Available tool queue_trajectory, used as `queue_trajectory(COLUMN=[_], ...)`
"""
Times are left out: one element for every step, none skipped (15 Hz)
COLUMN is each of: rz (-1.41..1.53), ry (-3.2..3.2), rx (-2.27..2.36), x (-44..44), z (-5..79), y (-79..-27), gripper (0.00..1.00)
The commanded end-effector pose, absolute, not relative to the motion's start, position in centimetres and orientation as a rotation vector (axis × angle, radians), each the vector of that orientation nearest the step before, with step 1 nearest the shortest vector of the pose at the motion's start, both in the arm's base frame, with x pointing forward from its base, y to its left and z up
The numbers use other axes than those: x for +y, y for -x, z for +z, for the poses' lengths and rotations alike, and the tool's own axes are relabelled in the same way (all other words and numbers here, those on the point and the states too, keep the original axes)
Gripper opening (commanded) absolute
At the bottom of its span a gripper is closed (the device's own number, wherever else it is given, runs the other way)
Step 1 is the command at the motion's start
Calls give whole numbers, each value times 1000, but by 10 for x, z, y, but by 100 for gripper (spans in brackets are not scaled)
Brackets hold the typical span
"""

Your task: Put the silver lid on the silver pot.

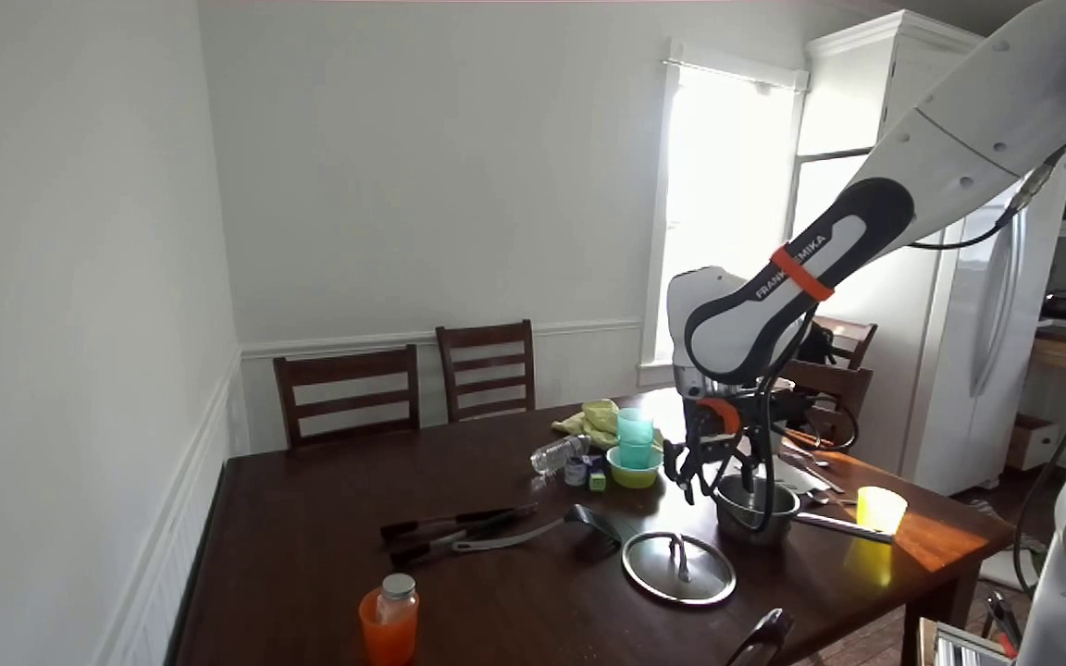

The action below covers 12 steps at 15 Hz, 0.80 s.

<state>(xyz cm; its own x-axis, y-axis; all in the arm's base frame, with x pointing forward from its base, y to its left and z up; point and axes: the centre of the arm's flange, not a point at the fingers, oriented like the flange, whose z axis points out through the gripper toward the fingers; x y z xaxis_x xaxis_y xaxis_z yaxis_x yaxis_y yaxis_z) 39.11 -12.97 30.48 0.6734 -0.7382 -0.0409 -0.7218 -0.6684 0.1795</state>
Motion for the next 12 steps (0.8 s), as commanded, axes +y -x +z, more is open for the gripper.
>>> queue_trajectory(rz=[-82,-72,-58,-43,-33,-29,-37,-51,-54,-59,-62,-62], ry=[-2702,-2698,-2702,-2704,-2706,-2702,-2694,-2709,-2704,-2700,-2699,-2699], rx=[-1287,-1314,-1337,-1358,-1372,-1389,-1406,-1358,-1368,-1373,-1375,-1374], x=[-152,-156,-161,-166,-171,-175,-179,-172,-175,-177,-178,-178], z=[268,260,253,246,240,233,227,243,237,232,230,229], y=[-393,-391,-390,-390,-390,-390,-389,-389,-388,-387,-387,-387], gripper=[100,100,100,100,100,100,100,100,100,100,100,100])
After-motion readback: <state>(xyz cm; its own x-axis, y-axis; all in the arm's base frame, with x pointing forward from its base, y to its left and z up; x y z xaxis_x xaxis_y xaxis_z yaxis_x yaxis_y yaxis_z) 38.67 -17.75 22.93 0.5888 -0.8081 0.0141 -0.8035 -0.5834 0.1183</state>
